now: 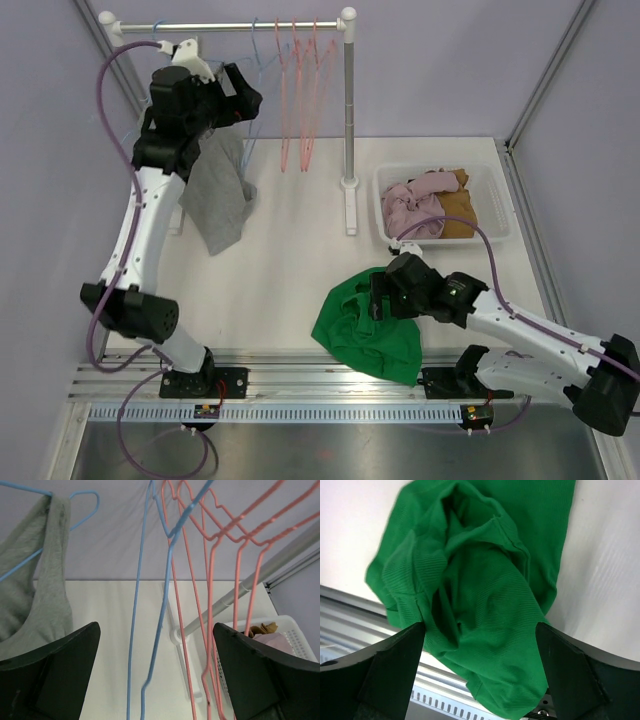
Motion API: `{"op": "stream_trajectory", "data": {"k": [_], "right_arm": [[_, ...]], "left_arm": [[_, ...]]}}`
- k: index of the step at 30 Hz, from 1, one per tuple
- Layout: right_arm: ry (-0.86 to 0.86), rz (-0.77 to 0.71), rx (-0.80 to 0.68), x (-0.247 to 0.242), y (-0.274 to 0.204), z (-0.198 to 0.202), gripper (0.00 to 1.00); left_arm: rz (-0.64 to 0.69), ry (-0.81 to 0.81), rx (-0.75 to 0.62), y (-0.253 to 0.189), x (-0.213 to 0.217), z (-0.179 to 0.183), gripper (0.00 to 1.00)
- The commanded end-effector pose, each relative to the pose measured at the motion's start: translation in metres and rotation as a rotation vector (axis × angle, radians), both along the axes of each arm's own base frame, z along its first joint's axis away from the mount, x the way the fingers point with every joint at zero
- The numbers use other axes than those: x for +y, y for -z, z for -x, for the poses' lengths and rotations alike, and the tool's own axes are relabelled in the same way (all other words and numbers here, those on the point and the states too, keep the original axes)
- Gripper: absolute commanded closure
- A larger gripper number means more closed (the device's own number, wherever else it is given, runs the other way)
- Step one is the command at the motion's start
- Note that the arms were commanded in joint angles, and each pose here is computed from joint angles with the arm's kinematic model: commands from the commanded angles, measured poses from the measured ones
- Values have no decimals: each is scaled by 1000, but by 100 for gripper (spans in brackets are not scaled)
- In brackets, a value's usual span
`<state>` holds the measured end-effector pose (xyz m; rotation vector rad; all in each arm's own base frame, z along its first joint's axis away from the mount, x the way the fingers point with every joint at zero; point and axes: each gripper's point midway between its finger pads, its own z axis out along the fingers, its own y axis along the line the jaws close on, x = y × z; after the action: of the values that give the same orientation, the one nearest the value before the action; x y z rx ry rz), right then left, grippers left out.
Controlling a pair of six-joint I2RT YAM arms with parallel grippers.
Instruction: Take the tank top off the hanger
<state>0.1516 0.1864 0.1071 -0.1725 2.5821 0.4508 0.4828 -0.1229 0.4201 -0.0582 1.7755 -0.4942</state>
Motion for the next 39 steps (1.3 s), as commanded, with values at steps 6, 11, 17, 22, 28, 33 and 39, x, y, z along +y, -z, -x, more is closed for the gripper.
{"op": "stream_trajectory", "data": {"k": [6,11,17,22,28,33,39], "right_arm": [[12,71,-7,27,23,-14,0],[-23,100,66,47,63,-2,0],[-38,196,122,54,109,7,1],[-62,228,84,63,103,4,32],[-32,181,-135,71,18,-34,100],[50,165,-289,48,-60,-60,100],[170,186,-425,0,-152,-103,100]], "left_arm": [[94,-76,-132,-53,33,126,1],[99,-82,-143,-34,44,189,1],[22,-77,-78,11,54,230,1],[-40,-43,-76,40,57,259,1],[-82,-112,-63,98,73,268,1],[-137,-217,-2,141,93,265,1],[-126,-187,3,142,88,264,1]]}}
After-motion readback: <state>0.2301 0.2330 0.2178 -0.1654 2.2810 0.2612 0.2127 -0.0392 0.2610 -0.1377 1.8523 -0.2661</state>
